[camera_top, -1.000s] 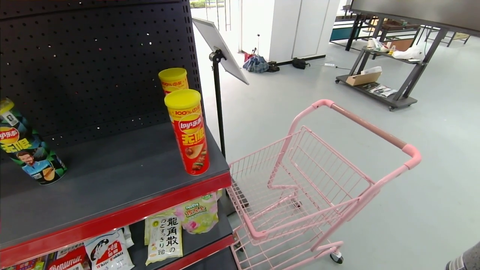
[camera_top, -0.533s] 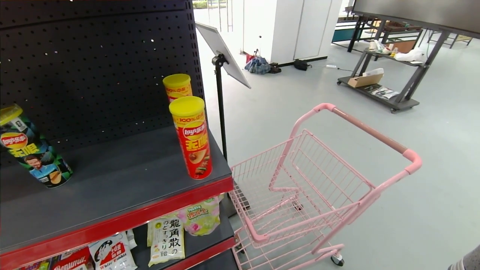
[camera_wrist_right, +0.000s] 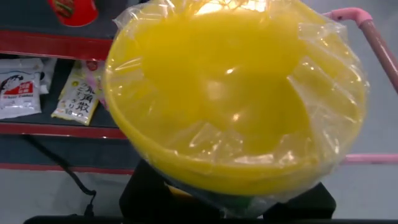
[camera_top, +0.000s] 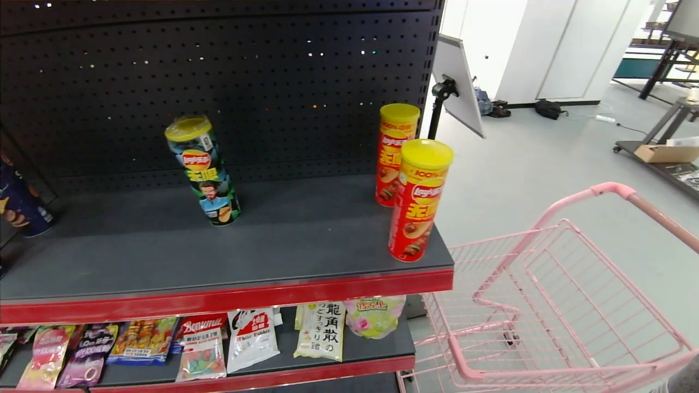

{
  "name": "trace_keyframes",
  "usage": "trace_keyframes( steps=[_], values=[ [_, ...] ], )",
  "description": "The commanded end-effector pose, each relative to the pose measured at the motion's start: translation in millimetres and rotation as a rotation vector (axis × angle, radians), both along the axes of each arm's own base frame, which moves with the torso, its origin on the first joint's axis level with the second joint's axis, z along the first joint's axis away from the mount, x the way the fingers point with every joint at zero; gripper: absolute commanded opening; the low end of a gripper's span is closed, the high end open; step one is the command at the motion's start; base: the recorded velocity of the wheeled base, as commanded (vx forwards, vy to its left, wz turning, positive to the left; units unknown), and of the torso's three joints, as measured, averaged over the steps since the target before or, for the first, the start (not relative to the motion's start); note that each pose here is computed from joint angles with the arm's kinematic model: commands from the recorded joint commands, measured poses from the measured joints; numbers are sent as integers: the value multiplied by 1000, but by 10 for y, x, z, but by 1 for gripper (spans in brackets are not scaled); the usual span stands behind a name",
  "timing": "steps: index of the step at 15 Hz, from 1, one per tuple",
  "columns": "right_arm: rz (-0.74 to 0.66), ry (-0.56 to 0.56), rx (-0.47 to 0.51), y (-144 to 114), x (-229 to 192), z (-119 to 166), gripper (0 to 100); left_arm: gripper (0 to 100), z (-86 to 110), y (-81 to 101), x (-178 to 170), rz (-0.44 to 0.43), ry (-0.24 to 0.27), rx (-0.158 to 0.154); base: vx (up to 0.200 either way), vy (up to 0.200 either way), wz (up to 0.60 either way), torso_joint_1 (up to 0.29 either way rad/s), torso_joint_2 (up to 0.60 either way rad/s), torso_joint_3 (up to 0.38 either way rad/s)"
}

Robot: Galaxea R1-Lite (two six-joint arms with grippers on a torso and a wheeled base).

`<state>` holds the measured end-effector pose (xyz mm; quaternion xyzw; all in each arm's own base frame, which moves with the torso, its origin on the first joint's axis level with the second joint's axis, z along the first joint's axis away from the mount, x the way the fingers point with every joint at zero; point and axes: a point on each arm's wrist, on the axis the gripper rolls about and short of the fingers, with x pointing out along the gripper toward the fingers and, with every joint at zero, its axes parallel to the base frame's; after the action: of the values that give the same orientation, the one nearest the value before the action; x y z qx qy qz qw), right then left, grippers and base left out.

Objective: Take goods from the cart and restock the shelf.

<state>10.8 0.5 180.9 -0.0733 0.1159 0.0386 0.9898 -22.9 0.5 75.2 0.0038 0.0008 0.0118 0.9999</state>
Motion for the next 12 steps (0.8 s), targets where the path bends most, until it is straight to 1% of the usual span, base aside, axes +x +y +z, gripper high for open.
trace_keyframes(
  steps=[1,3,4,5,6,9,12],
  values=[
    [8,-22,7,-3,-66,-74,0,100,-1,0,1,-1,2,0,0,0,0,0,0,0],
    [81,-70,26,-3,-189,-159,0,100,-1,0,1,-1,2,-2,0,0,0,0,0,0],
    [92,-77,28,-4,-210,-195,0,100,-1,0,1,-1,2,-2,0,0,0,0,0,0],
    [109,-99,28,-11,-279,-299,0,100,-1,0,1,-1,2,0,0,0,0,0,0,0],
    [113,-105,29,-14,-300,-356,0,100,-1,0,1,-1,2,0,0,0,0,0,0,0],
    [108,-105,29,-18,-313,-409,0,100,-1,0,1,-1,2,0,0,0,0,0,0,0],
    [100,-109,30,-18,-311,-393,0,100,-1,0,1,-1,2,0,0,200,0,-7,-2,4]
  ],
)
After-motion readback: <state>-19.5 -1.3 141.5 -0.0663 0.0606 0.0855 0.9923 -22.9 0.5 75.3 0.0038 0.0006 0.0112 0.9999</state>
